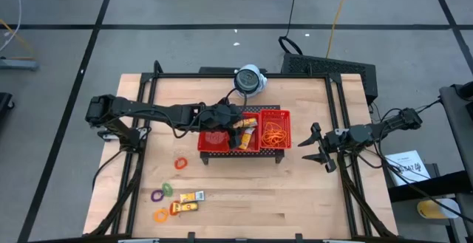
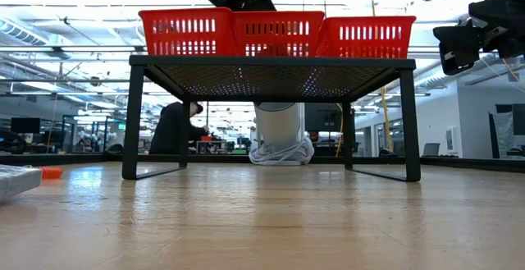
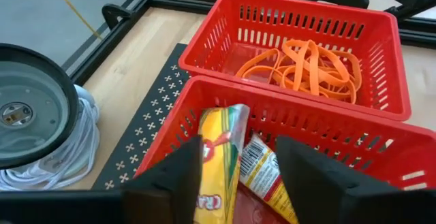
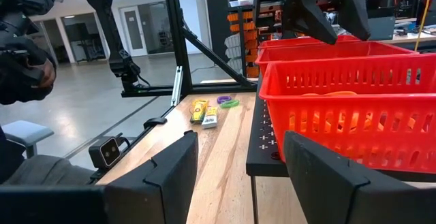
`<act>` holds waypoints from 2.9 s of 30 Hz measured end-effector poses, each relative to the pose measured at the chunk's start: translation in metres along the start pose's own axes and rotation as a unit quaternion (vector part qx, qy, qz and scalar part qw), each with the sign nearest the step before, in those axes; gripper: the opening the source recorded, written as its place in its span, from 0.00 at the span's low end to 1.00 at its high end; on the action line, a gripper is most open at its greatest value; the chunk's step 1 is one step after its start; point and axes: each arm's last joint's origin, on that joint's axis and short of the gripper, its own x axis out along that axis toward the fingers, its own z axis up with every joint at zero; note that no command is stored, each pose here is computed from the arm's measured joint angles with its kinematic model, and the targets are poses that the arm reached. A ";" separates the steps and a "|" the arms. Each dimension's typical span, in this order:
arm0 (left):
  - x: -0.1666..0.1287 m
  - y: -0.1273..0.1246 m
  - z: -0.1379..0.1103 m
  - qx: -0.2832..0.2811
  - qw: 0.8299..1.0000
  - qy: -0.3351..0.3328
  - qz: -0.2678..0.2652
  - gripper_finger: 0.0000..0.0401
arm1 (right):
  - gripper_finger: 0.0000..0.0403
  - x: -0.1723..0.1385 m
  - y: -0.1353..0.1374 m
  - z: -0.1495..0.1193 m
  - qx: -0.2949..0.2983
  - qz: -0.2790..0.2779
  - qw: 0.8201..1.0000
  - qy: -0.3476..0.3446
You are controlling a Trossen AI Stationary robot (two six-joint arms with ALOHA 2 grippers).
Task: Pick & Place Office Desk Supplies
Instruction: Put the yellow crayon box into the middle red bin
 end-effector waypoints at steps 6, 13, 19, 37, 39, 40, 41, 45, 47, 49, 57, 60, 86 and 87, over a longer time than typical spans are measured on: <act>-0.004 -0.002 0.001 0.039 0.999 -0.003 -0.005 0.63 | 0.51 0.000 0.000 0.000 0.000 0.000 1.000 0.000; -0.036 -0.014 0.013 0.046 0.997 -0.038 -0.041 0.66 | 0.51 0.000 0.000 0.000 0.000 0.000 1.000 0.000; -0.076 -0.034 0.008 0.042 0.989 -0.003 -0.142 0.67 | 0.51 0.000 0.000 0.000 0.000 0.000 1.000 0.000; -0.127 -0.128 -0.065 0.007 0.947 0.230 -0.224 0.66 | 0.51 0.000 0.000 0.000 0.000 0.000 1.000 0.000; -0.132 -0.137 -0.073 0.002 0.947 0.239 -0.213 0.66 | 0.51 0.000 0.000 0.000 0.000 0.000 1.000 0.000; -0.134 -0.141 -0.077 -0.001 0.947 0.247 -0.207 0.66 | 0.51 0.000 0.000 0.000 0.000 0.000 1.000 0.000; -0.136 -0.145 -0.081 -0.007 0.946 0.254 -0.200 0.66 | 0.51 0.000 0.000 0.000 0.000 0.000 1.000 0.000; -0.143 -0.162 -0.100 -0.029 0.940 0.291 -0.177 0.66 | 0.51 0.000 0.000 0.000 0.000 0.000 1.000 0.000; -0.144 -0.169 -0.107 -0.045 0.940 0.297 -0.164 0.66 | 0.51 0.000 0.000 0.000 0.000 0.000 1.000 0.000; -0.144 -0.175 -0.116 -0.051 0.942 0.299 -0.142 0.66 | 0.51 0.000 0.000 0.000 0.000 0.000 1.000 0.000; -0.133 -0.200 -0.150 -0.016 0.935 0.335 -0.115 0.66 | 0.51 0.000 0.000 0.000 0.000 0.000 1.000 0.000; -0.128 -0.206 -0.163 -0.002 0.931 0.350 -0.102 0.66 | 0.51 0.000 0.000 0.000 0.000 0.000 1.000 0.000; -0.087 -0.221 -0.220 0.055 0.889 0.451 -0.055 0.66 | 0.51 0.000 0.000 0.000 0.000 0.000 1.000 0.000; -0.087 -0.221 -0.220 0.056 0.889 0.451 -0.056 0.66 | 0.51 0.000 0.000 0.000 0.000 0.000 1.000 0.000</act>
